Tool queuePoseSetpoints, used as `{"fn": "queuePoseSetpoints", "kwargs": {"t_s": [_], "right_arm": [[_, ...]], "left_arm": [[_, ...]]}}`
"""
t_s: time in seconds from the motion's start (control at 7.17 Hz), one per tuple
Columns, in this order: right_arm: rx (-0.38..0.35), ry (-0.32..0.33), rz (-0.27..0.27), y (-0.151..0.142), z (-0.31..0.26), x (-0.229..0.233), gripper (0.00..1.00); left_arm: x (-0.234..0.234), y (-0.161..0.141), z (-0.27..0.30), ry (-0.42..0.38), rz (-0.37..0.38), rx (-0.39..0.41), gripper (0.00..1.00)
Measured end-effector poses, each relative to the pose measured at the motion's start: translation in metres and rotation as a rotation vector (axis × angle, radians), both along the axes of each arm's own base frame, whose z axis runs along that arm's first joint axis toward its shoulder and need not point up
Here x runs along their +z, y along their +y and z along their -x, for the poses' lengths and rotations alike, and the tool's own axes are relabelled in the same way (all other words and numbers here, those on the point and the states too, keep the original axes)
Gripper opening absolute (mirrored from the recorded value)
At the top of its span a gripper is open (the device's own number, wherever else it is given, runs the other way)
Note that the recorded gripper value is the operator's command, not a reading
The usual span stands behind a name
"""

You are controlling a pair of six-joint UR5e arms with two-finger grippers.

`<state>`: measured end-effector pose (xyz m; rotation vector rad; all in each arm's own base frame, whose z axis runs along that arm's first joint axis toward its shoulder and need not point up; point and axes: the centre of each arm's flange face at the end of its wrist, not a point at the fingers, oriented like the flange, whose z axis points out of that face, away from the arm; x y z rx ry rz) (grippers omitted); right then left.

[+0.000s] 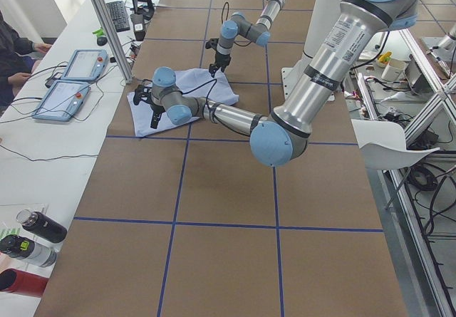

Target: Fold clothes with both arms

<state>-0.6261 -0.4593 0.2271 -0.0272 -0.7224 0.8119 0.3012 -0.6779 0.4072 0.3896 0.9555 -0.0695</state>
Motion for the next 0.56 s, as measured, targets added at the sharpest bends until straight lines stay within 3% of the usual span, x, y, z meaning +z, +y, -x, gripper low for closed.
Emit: {"fn": "queuePoseSetpoints", "kwargs": {"t_s": [0.28,0.42,0.56], "right_arm": [[0.0,0.006,-0.002,0.0012,0.0022,-0.0007,0.29],[-0.001,0.005,-0.002,0.002,0.0031,-0.002,0.0],[0.002,0.001,-0.002,0.002,0.0037,-0.0054,0.0]], "left_arm": [[0.0003,0.0005,-0.0004,0.0,0.0,0.001,1.0],[0.0004,0.0005,-0.0001,0.0,0.0,0.0,1.0],[0.0001,0.0006,-0.0001,0.0,0.0,0.0,1.0]]}}
